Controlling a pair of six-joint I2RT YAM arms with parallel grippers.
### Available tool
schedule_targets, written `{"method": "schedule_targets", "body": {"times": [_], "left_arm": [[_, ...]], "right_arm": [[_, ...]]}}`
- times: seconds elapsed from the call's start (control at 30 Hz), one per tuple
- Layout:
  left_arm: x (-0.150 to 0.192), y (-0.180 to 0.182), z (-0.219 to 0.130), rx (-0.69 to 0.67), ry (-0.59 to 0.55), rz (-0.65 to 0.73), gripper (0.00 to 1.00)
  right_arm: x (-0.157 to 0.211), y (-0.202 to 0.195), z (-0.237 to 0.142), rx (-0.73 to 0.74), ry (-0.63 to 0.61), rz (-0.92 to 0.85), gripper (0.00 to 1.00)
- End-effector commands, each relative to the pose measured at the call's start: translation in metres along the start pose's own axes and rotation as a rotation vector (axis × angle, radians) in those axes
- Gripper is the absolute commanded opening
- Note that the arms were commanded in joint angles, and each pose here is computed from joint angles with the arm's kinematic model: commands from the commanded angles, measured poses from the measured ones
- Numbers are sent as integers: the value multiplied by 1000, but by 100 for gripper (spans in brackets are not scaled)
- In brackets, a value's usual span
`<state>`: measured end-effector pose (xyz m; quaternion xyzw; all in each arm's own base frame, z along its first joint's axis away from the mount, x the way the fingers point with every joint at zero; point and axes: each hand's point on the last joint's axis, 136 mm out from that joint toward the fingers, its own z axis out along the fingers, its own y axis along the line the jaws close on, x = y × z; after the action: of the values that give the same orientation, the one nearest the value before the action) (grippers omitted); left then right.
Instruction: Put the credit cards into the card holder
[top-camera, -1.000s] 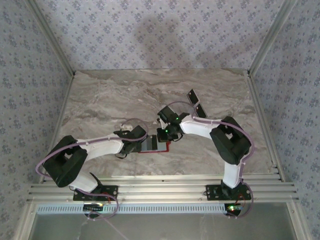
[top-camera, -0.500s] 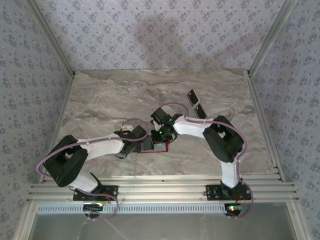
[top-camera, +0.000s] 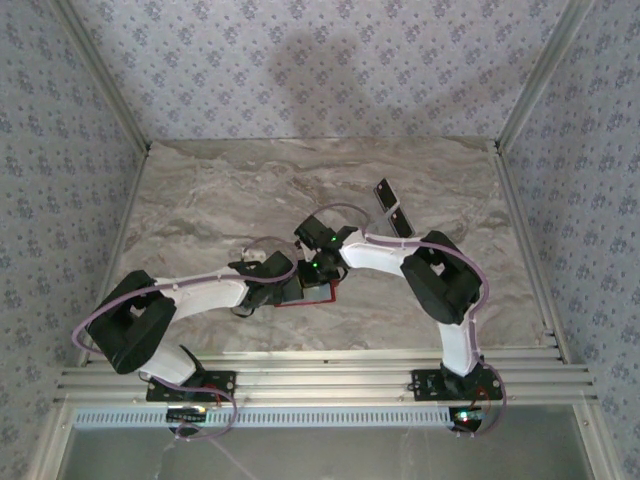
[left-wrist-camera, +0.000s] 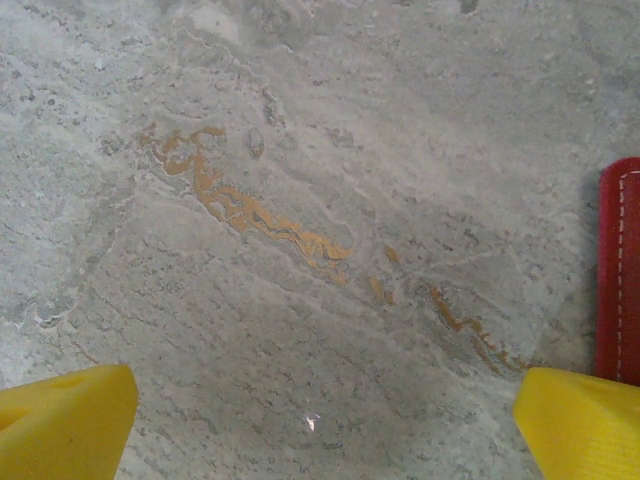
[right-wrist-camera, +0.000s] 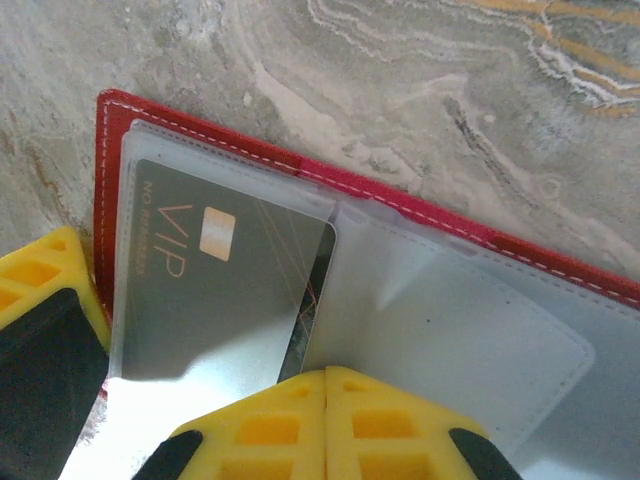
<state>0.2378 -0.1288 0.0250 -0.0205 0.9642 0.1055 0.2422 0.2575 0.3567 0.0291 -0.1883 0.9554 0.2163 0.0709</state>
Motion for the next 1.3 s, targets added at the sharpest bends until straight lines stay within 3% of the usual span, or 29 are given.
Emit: {"method": "schedule_targets", "body": {"times": [0.0, 0.37, 0.8, 1.27], "left_arm": [[7, -7, 6, 17, 25, 4, 100], [5, 1, 0, 0, 10, 5, 100], [11, 2, 6, -6, 25, 6, 100], [13, 2, 7, 0, 26, 2, 100]], "right_arm": [[6, 1, -18, -25, -11, 17, 10], [30, -45, -12, 22, 34, 93, 10], [3, 8, -35, -49, -35, -4, 9], [7, 4, -14, -31, -4, 10, 7]]}}
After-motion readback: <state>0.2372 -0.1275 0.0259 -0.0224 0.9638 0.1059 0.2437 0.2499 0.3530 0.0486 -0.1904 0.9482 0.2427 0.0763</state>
